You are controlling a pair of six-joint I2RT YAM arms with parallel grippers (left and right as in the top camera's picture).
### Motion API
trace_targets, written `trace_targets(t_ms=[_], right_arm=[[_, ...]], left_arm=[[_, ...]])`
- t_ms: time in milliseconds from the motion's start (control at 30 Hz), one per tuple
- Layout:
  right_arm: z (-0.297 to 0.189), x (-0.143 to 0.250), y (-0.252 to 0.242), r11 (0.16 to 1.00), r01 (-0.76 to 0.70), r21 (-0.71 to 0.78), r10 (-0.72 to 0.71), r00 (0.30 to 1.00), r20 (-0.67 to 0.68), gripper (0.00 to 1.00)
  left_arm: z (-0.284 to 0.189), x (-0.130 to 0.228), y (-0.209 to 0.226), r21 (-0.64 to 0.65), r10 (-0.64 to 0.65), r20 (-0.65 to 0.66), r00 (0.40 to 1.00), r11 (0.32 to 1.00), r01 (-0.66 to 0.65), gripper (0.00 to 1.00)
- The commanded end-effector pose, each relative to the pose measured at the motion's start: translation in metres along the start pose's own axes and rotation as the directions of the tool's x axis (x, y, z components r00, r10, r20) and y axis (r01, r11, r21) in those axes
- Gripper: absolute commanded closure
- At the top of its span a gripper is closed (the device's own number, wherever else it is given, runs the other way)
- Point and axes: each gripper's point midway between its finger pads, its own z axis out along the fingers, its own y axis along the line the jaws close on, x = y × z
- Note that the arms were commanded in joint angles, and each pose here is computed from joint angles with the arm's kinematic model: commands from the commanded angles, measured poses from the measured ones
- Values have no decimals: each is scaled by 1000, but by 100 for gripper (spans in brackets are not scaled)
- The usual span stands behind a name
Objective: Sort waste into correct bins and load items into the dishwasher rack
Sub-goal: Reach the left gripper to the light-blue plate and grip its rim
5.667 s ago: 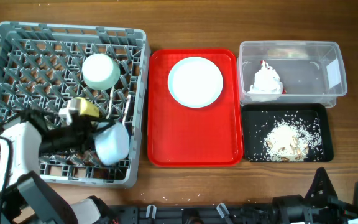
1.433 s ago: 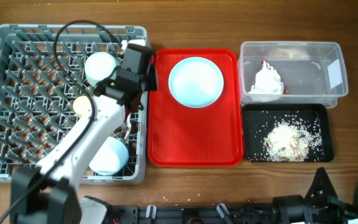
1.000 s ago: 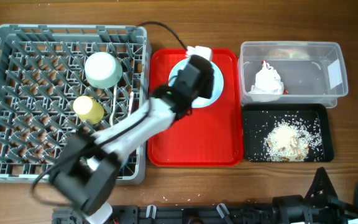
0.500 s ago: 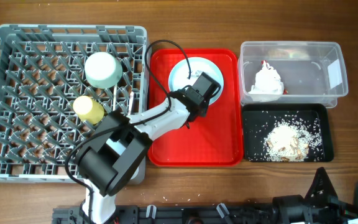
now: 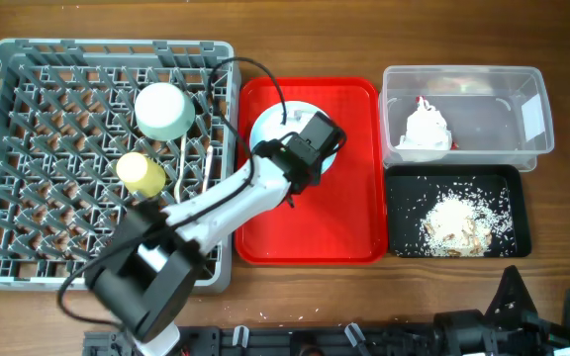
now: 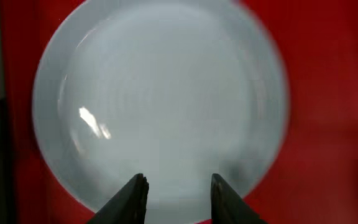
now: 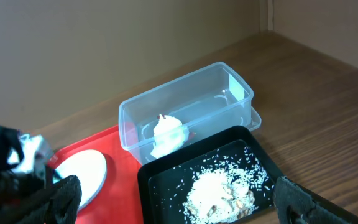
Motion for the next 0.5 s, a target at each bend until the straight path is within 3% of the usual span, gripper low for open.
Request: trace_targets(t_ms=[0,200,467], right_arm=[[-2,-3,-3,1000,-13,12,12,1000,21,0],[-2,-3,-3,1000,-12,12,12,1000,21,0],[-2,-3,-3,1000,-12,12,12,1000,21,0]], left_arm=[[-15,-16,-44,203,-30,38,999,979,22,65],[22,-18,-64,228,-33,72,997,973,16,62],[80,16,-63,182,0,0,1000,983,0,58]])
